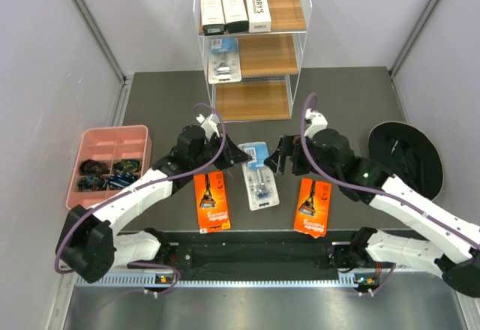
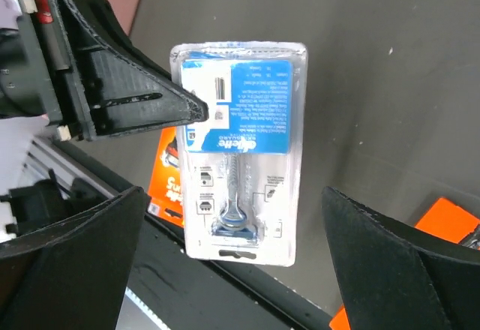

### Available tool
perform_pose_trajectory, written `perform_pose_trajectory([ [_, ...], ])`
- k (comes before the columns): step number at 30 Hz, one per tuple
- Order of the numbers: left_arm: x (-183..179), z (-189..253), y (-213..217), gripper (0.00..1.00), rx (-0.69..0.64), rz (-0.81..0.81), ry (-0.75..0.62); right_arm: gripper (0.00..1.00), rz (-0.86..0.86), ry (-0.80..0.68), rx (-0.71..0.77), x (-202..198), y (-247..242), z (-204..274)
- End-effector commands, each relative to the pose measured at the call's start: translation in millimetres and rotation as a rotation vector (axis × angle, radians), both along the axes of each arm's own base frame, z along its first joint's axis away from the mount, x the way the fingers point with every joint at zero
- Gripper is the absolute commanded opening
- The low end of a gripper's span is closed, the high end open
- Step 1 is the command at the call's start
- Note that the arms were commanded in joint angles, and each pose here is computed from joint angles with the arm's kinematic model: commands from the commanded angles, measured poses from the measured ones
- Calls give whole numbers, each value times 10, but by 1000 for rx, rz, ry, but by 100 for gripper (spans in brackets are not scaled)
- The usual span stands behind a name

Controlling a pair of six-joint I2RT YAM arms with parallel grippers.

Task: Place and organize the shaving razors onto the shelf

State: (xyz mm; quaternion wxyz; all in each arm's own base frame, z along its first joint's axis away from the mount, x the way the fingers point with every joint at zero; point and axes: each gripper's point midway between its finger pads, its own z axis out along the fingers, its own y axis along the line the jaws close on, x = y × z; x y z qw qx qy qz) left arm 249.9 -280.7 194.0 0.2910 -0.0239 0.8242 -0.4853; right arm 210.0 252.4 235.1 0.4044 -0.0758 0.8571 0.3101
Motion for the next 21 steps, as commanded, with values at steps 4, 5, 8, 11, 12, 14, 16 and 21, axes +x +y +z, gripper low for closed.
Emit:
perform_pose_trajectory([
  [4, 244, 397, 80, 0, -240, -63, -33, 99, -2, 76, 152, -44, -226, -108],
  [5, 313, 356, 160, 0, -267, -36, 5, 99, 8, 81, 188, -73, -227, -99],
  [8, 402, 443, 256, 0, -355, -48, 9, 99, 53, 124, 296, -103, -150, -200],
  [11, 421, 492, 307, 0, -417, -99, 23, 99, 141, 139, 412, -182, 13, -205],
  [12, 428, 507, 316, 0, -429, -110, 21, 99, 158, 168, 429, -218, 49, -325],
  [14, 414, 537, 323, 0, -459, -152, 22, 98, 222, 150, 522, -253, 153, -205],
  [16, 388, 542, 317, 0, -471, -182, 26, 97, 260, 184, 562, -313, 209, -264],
  [21, 414, 517, 313, 0, -487, -195, 37, 91, 331, 154, 664, -339, 302, -97],
])
